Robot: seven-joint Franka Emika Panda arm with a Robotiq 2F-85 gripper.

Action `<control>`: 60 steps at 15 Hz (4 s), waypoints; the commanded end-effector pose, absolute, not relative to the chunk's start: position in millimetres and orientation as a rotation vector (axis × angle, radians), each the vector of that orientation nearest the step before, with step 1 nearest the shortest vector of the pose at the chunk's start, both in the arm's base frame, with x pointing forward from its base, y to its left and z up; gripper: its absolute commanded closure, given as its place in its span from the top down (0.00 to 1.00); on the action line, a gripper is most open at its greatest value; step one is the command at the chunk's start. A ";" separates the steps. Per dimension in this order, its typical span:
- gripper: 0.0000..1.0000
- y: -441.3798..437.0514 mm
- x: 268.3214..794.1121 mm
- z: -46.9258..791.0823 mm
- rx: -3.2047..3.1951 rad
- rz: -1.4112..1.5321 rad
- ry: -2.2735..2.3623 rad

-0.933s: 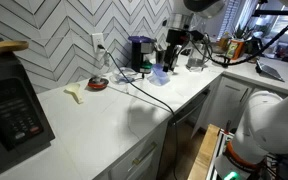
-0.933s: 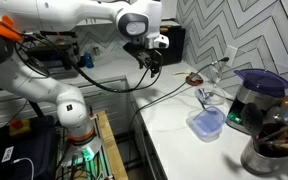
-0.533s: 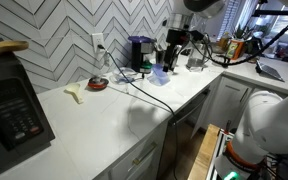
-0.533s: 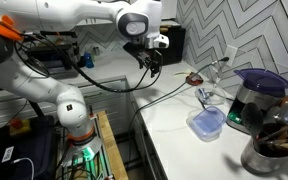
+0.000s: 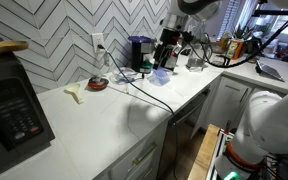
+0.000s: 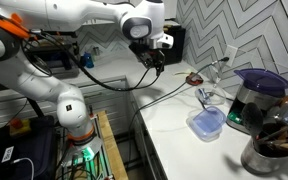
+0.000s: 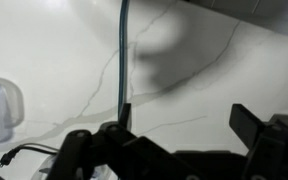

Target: Put the white spoon on top of the oven

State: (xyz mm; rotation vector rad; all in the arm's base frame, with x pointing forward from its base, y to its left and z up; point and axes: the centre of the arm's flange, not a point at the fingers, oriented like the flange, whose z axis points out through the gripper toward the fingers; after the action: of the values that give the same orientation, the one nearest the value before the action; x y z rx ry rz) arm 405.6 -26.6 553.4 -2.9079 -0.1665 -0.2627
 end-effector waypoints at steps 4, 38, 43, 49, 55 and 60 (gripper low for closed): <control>1.00 41.7 534.4 518.2 -2.930 -0.354 -0.044; 1.00 130.9 633.2 454.5 -2.963 -0.478 -0.155; 1.00 136.2 650.5 444.2 -2.963 -0.469 -0.137; 1.00 176.5 733.0 384.4 -2.956 -0.445 -0.201; 1.00 232.6 785.6 359.3 -3.031 -0.584 -0.407; 0.65 252.5 801.6 351.4 -3.130 -0.587 -0.444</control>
State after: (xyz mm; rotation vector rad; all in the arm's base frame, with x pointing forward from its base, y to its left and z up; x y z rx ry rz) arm 766.2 238.1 357.6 -3.0533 -0.4682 -0.6356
